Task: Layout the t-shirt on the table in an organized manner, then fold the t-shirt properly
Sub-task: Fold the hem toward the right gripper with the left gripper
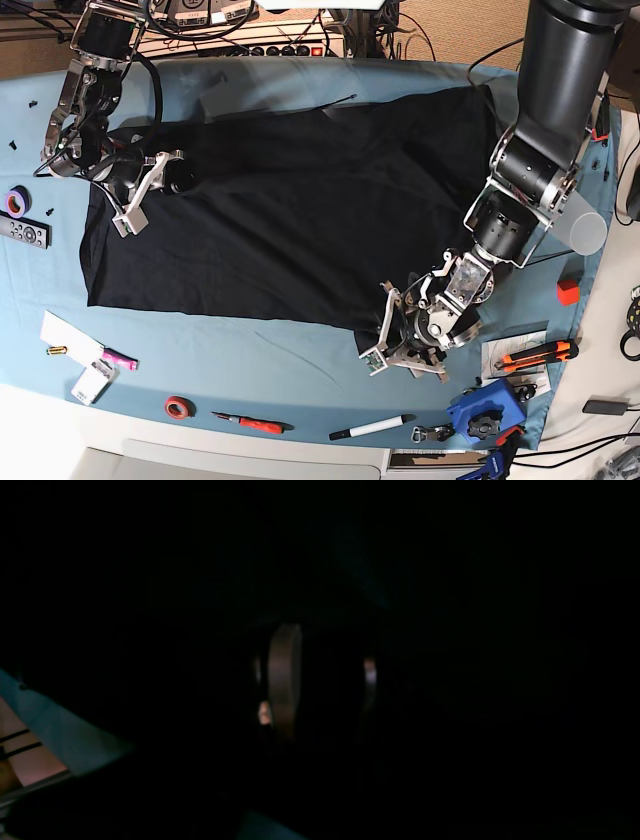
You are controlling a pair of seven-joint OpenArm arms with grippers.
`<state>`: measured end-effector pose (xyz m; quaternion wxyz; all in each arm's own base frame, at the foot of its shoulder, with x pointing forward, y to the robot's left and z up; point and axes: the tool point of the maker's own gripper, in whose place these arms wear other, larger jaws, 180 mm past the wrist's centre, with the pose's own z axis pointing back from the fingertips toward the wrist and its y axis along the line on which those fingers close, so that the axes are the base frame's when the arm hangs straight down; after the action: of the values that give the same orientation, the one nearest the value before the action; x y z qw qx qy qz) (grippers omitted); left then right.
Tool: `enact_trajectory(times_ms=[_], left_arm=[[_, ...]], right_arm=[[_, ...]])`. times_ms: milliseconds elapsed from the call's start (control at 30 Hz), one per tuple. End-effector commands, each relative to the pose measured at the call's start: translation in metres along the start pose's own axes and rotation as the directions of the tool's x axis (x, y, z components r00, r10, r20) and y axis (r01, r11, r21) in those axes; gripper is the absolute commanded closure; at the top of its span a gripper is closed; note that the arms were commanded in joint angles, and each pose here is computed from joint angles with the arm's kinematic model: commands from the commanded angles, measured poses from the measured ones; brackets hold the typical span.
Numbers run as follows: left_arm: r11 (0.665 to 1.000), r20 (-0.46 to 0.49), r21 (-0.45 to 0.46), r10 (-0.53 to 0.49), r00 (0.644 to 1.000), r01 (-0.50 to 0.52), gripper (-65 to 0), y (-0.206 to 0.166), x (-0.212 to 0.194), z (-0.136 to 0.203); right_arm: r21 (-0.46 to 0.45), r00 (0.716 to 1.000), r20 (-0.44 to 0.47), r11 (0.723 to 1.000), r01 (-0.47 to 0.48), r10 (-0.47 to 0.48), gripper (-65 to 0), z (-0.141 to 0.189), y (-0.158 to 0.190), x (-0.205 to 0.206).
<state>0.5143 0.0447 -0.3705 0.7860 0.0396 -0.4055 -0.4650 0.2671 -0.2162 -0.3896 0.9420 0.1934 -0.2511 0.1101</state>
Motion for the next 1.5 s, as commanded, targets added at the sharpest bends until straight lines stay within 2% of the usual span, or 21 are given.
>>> enact_trajectory(times_ms=[0,67,100,167,367,433,533,600,733,833,933,1067,1133,1267,1367,1467], left_arm=[[0.999,0.047,0.046,-0.008,0.999,0.005,-21.0,0.019,0.02,0.004],[0.998,0.042,0.066,0.004,0.999,-0.007,-3.5,0.018,0.016,0.003],[0.996,0.04,0.087,0.011,0.999,-0.015,0.0,0.02,0.015,0.003],[0.991,0.04,0.13,0.023,0.999,-0.028,0.0,0.027,0.014,0.003],[0.989,0.044,0.146,0.024,0.999,-0.03,0.0,0.032,0.015,0.005],[0.98,0.049,0.195,0.04,0.998,-0.049,0.0,0.042,0.02,0.009],[0.952,0.055,0.282,0.108,0.993,-0.119,0.0,0.064,0.027,0.019],[0.939,0.075,0.274,0.195,0.978,-0.208,0.0,0.069,0.034,0.025],[0.908,0.066,0.201,0.362,0.93,-0.367,0.0,0.073,0.039,0.037],[0.879,0.031,0.112,0.463,0.886,-0.464,0.0,0.067,0.038,0.046],[0.835,-0.005,-0.035,0.549,0.836,-0.549,0.0,0.047,0.041,0.058],[0.754,-0.061,-0.236,0.618,0.784,-0.613,0.0,0.018,0.048,0.086],[0.735,-0.071,-0.29,0.622,0.78,-0.612,0.0,0.009,0.048,0.1],[0.742,-0.059,-0.286,0.618,0.784,-0.606,0.0,0.0,0.024,0.113],[0.726,-0.087,-0.305,0.623,0.777,-0.616,0.0,-0.023,-0.003,0.122],[0.72,-0.115,-0.337,0.608,0.785,-0.607,0.0,-0.054,-0.028,0.133]], right_arm=[[-0.021,1.0,-0.024,1.0,-0.015,0.014,-16.1,0.003,-0.005,-0.001],[-0.023,1.0,-0.026,1.0,-0.016,0.015,-16.1,0.003,-0.005,-0.001],[-0.023,1.0,-0.026,1.0,-0.016,0.015,-16.1,0.003,-0.005,-0.001],[-0.024,1.0,-0.027,1.0,-0.016,0.016,-16.1,0.003,-0.005,-0.001],[-0.028,0.999,-0.029,0.999,-0.018,0.017,-16.1,0.003,-0.006,-0.002],[-0.029,0.999,-0.029,0.999,-0.018,0.017,-16.1,0.003,-0.006,-0.002],[-0.029,1.0,-0.026,0.999,-0.018,0.017,-16.1,0.003,-0.006,-0.001],[-0.029,1.0,-0.025,0.999,-0.018,0.017,-16.1,0.003,-0.006,-0.001],[-0.029,1.0,-0.023,0.999,-0.018,0.017,-16.1,0.003,-0.006,-0.001],[-0.029,1.0,-0.02,0.999,-0.018,0.017,-16.1,0.003,-0.006,0.0],[-0.029,1.0,-0.012,0.999,-0.018,0.017,-16.1,0.003,-0.006,0.001],[-0.03,1.0,0.007,0.999,-0.018,0.018,-16.1,0.003,-0.006,0.005],[-0.038,1.0,0.013,0.999,-0.02,0.021,-16.1,0.003,-0.008,0.006],[-0.061,1.0,0.003,0.998,-0.027,0.028,-16.1,0.004,-0.012,0.005],[-0.064,1.0,0.002,0.998,-0.028,0.029,-16.1,0.004,-0.012,0.005],[-0.064,1.0,0.009,0.998,-0.028,0.029,-16.1,0.004,-0.012,0.006]])
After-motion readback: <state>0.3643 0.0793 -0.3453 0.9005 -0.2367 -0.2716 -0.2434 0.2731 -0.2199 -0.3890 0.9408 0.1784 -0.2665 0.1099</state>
